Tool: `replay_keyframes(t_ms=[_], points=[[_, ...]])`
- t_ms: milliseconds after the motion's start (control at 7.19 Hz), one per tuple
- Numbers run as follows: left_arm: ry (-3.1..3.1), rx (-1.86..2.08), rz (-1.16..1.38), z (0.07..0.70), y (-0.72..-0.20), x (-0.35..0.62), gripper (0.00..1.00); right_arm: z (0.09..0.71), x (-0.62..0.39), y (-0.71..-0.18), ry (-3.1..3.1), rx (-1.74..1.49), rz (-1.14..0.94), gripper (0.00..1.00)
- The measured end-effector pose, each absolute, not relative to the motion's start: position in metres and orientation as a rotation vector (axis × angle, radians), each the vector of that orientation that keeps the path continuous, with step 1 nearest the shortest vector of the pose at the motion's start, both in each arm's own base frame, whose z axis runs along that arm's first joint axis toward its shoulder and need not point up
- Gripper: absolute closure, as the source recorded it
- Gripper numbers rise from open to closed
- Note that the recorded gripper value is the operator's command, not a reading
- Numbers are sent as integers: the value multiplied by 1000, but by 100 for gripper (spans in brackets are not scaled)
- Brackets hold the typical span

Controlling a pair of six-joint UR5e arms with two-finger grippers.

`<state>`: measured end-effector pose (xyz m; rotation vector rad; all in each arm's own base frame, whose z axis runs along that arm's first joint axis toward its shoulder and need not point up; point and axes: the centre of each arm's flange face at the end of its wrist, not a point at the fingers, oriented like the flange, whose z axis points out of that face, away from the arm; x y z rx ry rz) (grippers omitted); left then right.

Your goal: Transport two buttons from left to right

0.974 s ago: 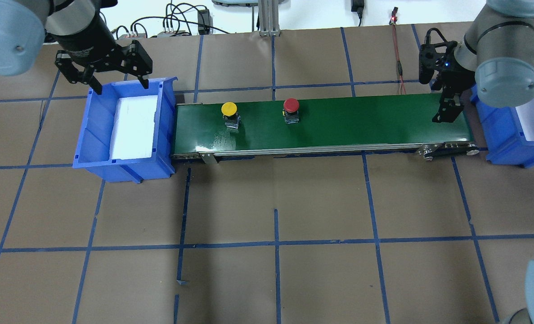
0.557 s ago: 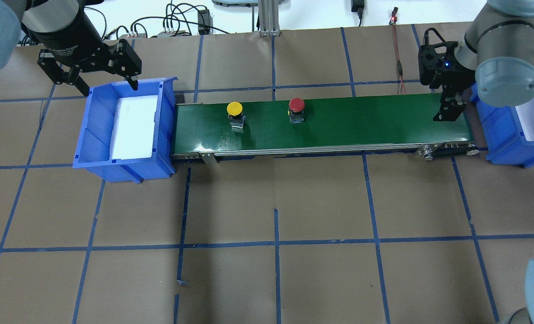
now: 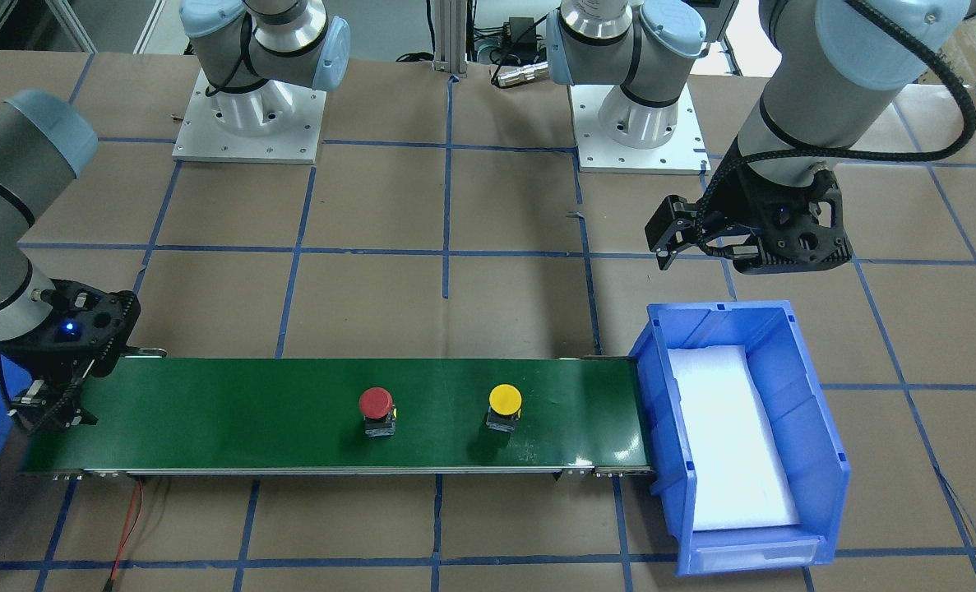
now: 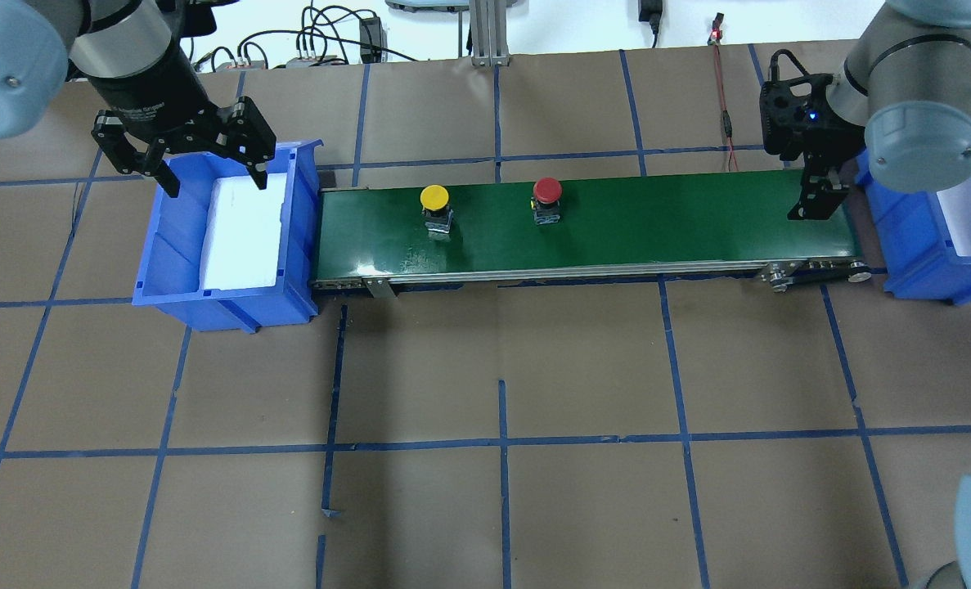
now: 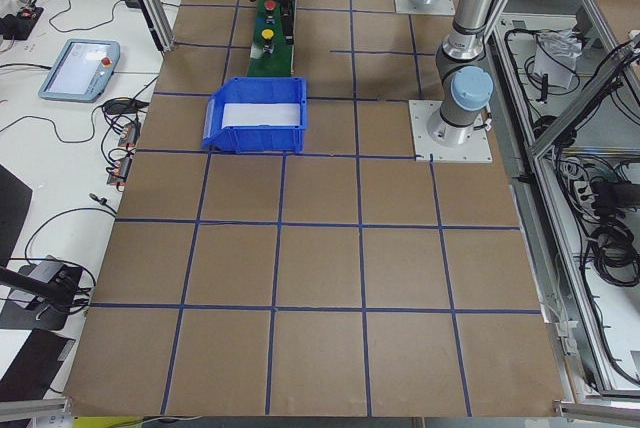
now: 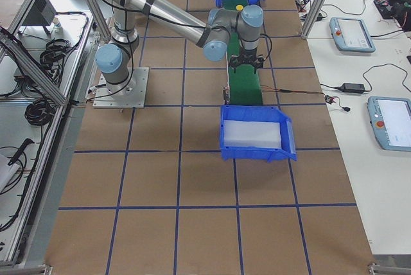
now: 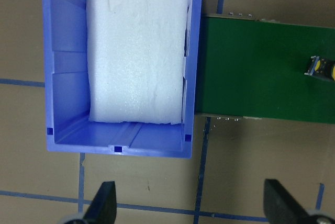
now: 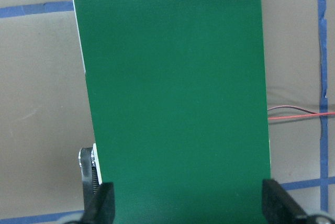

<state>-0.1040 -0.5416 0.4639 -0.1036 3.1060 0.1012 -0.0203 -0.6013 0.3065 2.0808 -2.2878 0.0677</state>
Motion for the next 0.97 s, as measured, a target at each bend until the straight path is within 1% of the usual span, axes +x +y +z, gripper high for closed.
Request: replay_keyframes(t_ms=[974], points=[[3105,-69,116,459,-541,-119,0,303,-19,-603,-2244,2135,68,0]])
